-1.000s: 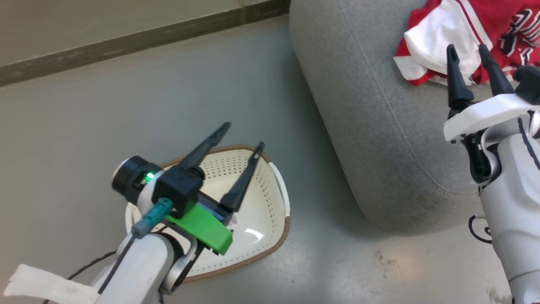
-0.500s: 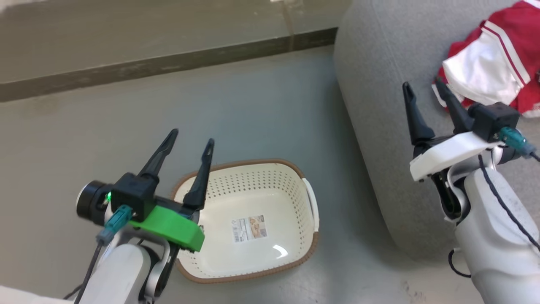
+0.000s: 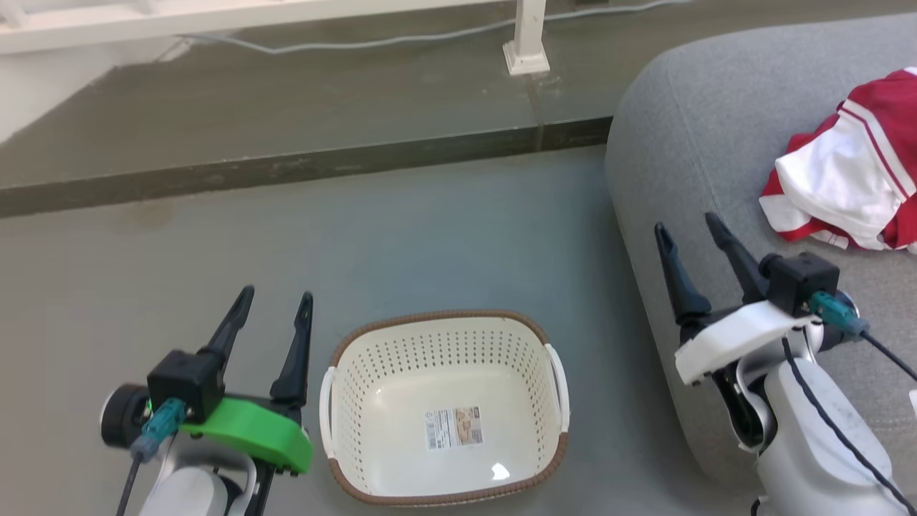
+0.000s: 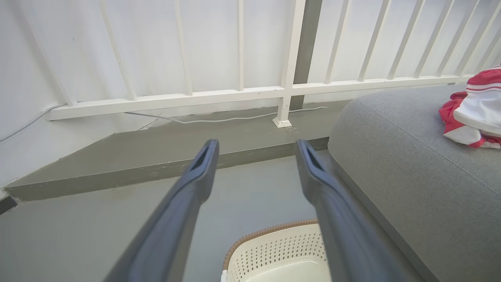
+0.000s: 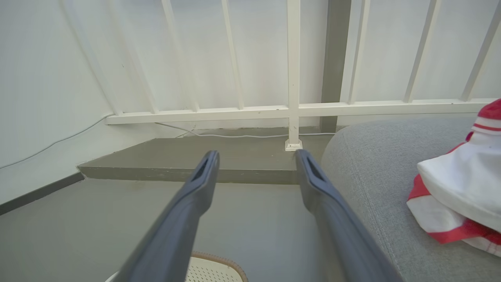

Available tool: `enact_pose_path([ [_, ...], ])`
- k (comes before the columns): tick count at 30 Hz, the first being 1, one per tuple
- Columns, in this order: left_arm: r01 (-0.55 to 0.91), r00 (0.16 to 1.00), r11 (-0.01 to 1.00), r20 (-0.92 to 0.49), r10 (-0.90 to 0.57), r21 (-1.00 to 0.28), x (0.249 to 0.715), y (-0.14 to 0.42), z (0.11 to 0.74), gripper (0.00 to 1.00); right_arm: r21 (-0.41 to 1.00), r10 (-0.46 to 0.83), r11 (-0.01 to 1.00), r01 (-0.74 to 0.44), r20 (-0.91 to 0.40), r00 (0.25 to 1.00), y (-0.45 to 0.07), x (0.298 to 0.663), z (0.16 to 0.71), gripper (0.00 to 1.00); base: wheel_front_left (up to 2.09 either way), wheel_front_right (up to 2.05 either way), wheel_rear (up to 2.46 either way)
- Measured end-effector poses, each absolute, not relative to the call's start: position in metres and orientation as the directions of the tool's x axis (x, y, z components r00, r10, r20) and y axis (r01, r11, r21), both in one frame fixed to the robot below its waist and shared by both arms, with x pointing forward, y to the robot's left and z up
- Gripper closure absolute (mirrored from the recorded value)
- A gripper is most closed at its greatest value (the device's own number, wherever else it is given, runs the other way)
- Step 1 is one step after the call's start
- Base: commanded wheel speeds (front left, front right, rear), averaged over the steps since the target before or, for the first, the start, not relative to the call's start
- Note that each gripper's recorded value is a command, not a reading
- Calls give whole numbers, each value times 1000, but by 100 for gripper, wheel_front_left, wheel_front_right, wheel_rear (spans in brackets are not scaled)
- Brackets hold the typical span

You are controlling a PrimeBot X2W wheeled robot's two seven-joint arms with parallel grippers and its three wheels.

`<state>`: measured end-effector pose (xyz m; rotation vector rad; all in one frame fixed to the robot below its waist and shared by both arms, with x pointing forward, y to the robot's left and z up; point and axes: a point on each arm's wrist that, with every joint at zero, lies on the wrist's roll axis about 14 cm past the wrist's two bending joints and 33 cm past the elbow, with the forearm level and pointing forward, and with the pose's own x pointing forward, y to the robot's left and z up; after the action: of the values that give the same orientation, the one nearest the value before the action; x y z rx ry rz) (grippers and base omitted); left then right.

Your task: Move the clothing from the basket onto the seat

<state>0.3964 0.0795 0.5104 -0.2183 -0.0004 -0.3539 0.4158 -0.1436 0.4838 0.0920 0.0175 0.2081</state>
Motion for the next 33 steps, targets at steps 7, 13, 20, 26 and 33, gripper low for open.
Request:
enact_pose_path([
  [7, 296, 954, 931, 14, -300, -215, 376, 93, 503, 0, 96, 195, 977, -193, -14, 981, -143, 395, 482, 0, 0, 0, 0],
  [13, 280, 958, 934, 1, -287, -223, 367, 98, 500, 0, 87, 183, 980, -181, -8, 983, -145, 386, 483, 0, 0, 0, 0],
  [20, 268, 960, 937, -17, -279, -225, 359, 100, 494, 0, 88, 159, 984, -157, -16, 987, -151, 376, 480, 0, 0, 0, 0],
  [26, 266, 960, 937, -22, -278, -228, 357, 100, 493, 0, 87, 141, 987, -139, -13, 990, -155, 373, 481, 0, 0, 0, 0],
  [33, 256, 963, 940, -25, -268, -227, 357, 102, 492, 0, 87, 136, 987, -136, 5, 991, -157, 373, 486, 0, 0, 0, 0],
])
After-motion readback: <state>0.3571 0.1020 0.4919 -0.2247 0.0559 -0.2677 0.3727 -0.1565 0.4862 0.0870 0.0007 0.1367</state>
